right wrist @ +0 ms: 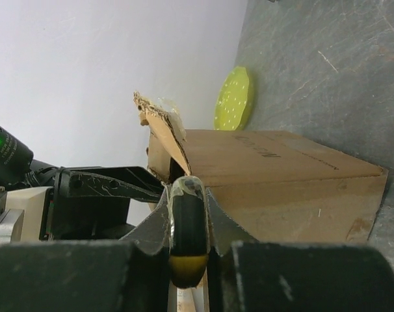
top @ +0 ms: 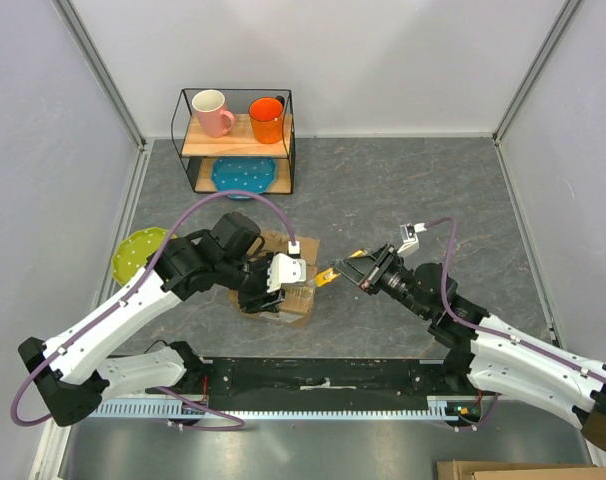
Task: Unpack the express box
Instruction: Cut the express box at the center of the board.
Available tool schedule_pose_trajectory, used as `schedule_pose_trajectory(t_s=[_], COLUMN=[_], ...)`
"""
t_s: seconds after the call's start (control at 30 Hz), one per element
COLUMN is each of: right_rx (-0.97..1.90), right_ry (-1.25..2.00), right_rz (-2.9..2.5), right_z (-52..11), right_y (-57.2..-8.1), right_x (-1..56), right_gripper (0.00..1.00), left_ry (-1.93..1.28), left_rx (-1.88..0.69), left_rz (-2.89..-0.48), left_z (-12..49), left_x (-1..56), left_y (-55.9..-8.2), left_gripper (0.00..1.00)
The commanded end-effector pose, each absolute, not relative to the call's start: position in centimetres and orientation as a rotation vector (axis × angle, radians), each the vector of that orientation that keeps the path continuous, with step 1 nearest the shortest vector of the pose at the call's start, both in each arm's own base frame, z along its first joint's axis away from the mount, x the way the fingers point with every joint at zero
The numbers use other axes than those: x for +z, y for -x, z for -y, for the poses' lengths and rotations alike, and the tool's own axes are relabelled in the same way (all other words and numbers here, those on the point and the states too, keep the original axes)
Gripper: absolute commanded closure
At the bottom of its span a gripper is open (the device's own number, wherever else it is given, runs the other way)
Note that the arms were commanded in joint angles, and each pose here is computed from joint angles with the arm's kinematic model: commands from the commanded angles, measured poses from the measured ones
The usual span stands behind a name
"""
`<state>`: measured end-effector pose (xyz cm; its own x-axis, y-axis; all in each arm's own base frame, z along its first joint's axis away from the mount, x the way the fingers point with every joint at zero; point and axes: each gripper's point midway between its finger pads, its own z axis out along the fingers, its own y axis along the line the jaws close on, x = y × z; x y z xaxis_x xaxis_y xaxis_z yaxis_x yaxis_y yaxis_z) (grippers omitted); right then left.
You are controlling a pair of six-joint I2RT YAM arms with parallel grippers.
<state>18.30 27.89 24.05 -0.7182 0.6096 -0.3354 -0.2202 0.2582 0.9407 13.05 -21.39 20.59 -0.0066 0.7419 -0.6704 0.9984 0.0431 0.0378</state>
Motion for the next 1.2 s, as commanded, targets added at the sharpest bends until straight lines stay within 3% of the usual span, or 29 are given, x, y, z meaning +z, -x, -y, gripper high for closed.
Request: schedule_pose_trajectory(t_s=[0.0, 0.73, 1.17], right_rx=[1.517, 1.608, 1.749], right_ry=[-0.069, -0.085, 0.158], right_rz=[-2.319, -2.238, -2.103], right_z=[-27.7, -26.5, -30.9], right_y=[-10.2, -9.2, -10.1], right_x=[16.2, 17.4, 18.4], right_gripper=[1.00, 1.00, 1.00], left_ry=[-1.449, -1.451, -1.704], left_rx=[-0.045, -0.042, -0.324], left_rz=[-2.053, -2.106, -2.076], left_z=[15.2, 14.0, 16.5], left_x=[18.5, 17.1, 20.3], left_y=[-21.6, -21.1, -17.8], left_gripper=[0.98, 0.98, 0.98])
